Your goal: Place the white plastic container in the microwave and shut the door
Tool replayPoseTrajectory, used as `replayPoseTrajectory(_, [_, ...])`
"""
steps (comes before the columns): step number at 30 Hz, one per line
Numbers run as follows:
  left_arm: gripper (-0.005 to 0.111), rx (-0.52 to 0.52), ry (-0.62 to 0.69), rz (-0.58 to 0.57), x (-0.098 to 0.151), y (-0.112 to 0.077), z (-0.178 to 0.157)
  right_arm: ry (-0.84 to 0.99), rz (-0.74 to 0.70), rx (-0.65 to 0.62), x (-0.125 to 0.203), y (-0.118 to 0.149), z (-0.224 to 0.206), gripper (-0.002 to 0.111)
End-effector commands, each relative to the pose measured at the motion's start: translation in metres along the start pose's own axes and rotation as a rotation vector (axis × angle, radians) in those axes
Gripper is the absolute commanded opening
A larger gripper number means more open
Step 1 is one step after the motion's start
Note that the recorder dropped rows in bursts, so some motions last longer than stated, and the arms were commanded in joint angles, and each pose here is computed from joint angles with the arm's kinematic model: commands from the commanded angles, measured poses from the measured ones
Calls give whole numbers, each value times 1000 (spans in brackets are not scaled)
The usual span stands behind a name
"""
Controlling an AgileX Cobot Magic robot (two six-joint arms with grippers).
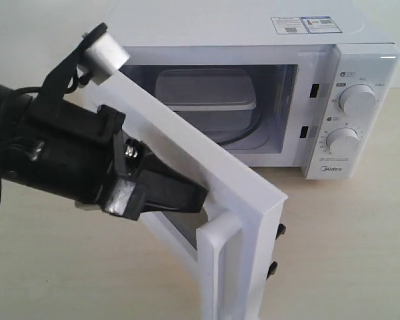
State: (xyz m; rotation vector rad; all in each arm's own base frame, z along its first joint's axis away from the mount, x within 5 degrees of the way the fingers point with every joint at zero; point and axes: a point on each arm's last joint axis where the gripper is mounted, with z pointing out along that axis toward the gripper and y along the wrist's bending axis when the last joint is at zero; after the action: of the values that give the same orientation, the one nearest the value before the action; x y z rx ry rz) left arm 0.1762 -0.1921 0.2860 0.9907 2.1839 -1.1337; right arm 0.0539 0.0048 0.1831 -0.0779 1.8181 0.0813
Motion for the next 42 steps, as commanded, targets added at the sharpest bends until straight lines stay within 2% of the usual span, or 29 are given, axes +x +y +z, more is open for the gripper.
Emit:
replayPoseTrajectory(1, [4, 63, -77, -3, -15, -12, -3, -11, -2, 7, -1, 0, 0, 0])
replayPoseTrajectory(6, [4, 65, -134, 86, -26, -21, -15, -11, -2, 7, -1, 0, 0, 0])
replayPoseTrajectory(9, [4, 16, -199, 114, -33, -21, -27, -11, -2, 7, -1, 0, 0, 0])
replayPoseTrajectory(14, [4, -67, -301, 90, -37, -19, -61, -11, -2, 7, -1, 0, 0, 0])
replayPoseTrajectory(18, [4, -188, -339, 101, -31, -16, -91, -11, -2, 7, -1, 0, 0, 0])
replayPoseTrajectory(25, [4, -458, -436, 11, 6, -18, -137, -11, -2, 7, -1, 0, 0, 0])
replayPoseTrajectory(28, [4, -554, -510, -4, 27, -27, -153, -11, -2, 7, -1, 0, 0, 0])
replayPoseTrajectory(31, [4, -641, -565, 33, 48, -40, -165, -11, -2, 7, -1, 0, 0, 0])
replayPoseTrajectory(39, [4, -776, -705, 1, 98, -68, -179, -16, -4, 7, -1, 0, 0, 0])
replayPoseTrajectory(42, [4, -857, -732, -37, 114, -71, -185, -67, -110, 14, -6, -1, -1, 0])
